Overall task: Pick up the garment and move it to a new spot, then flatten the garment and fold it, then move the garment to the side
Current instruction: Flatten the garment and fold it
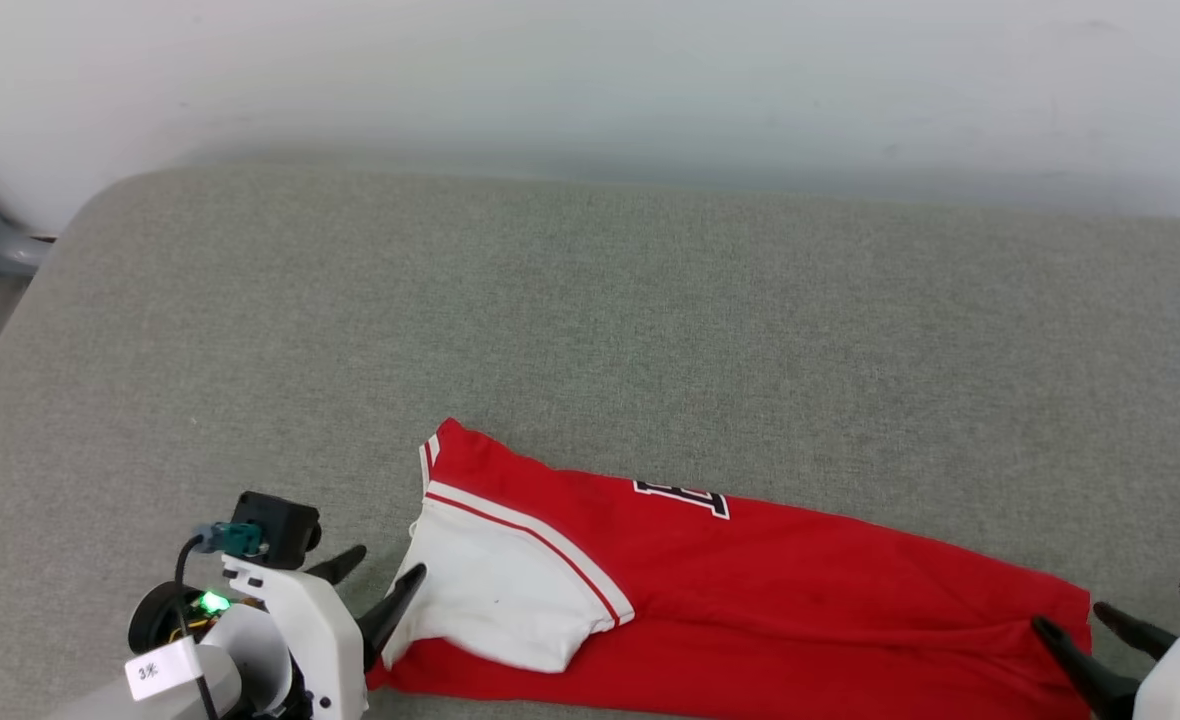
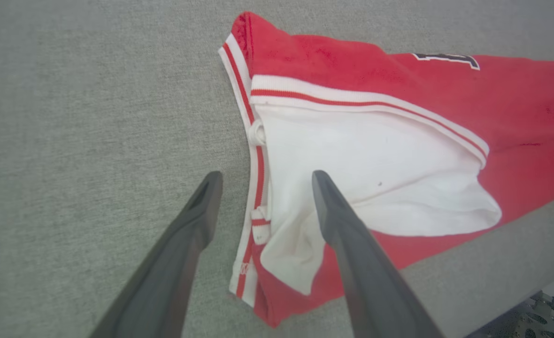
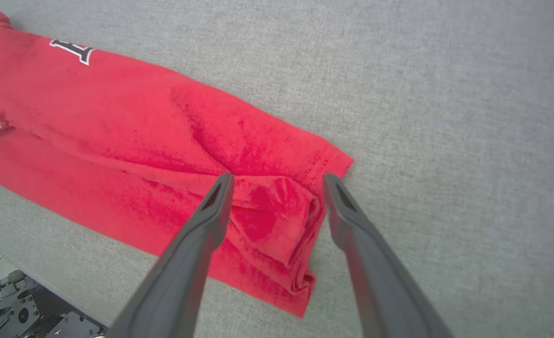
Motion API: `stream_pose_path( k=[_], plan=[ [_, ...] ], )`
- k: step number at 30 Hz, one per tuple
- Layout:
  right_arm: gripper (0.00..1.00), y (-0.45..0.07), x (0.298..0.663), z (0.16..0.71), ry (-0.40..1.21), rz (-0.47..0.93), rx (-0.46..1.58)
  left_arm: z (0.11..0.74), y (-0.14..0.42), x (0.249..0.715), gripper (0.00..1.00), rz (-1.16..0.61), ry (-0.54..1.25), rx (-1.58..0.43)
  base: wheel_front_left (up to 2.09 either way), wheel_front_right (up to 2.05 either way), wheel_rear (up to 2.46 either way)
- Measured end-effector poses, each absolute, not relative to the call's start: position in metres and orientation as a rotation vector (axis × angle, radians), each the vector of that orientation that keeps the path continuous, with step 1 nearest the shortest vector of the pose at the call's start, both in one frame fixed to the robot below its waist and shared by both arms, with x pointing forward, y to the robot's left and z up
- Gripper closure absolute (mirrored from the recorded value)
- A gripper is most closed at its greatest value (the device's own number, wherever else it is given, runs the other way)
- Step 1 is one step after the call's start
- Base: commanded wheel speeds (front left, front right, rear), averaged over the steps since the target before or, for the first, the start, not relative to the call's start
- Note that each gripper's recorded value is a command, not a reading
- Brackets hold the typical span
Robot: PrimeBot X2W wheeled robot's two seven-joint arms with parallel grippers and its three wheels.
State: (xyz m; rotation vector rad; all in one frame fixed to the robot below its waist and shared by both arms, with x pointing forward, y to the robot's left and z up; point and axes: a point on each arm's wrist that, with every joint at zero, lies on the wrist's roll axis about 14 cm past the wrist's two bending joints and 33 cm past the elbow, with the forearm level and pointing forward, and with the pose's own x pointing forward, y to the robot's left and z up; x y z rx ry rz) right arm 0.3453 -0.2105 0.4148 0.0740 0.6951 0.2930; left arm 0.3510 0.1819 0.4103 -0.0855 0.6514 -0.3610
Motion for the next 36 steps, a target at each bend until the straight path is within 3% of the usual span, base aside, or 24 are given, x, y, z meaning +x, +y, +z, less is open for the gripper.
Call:
stream_pose_path(
  k=[10, 27, 36],
  plan=[
    [0.0, -0.226, 0.355, 0.457, 0.602, 0.266, 0.051, 0.469, 0.204, 0.372, 0.0, -0.198, 0.329, -0.069, 0.0, 0.0, 0.0],
    [0.0, -0.239, 0.347, 0.409, 0.935, 0.24, 0.087, 0.535, 0.246, 0.376, 0.0, 0.09, -0.041, 0.081, 0.0, 0.0, 0.0],
    [0.0, -0.218, 0.348, 0.383, 1.019, 0.276, 0.118, 0.527, 0.257, 0.359, 0.0, 0.217, -0.075, 0.078, 0.0, 0.0, 0.0]
  ],
)
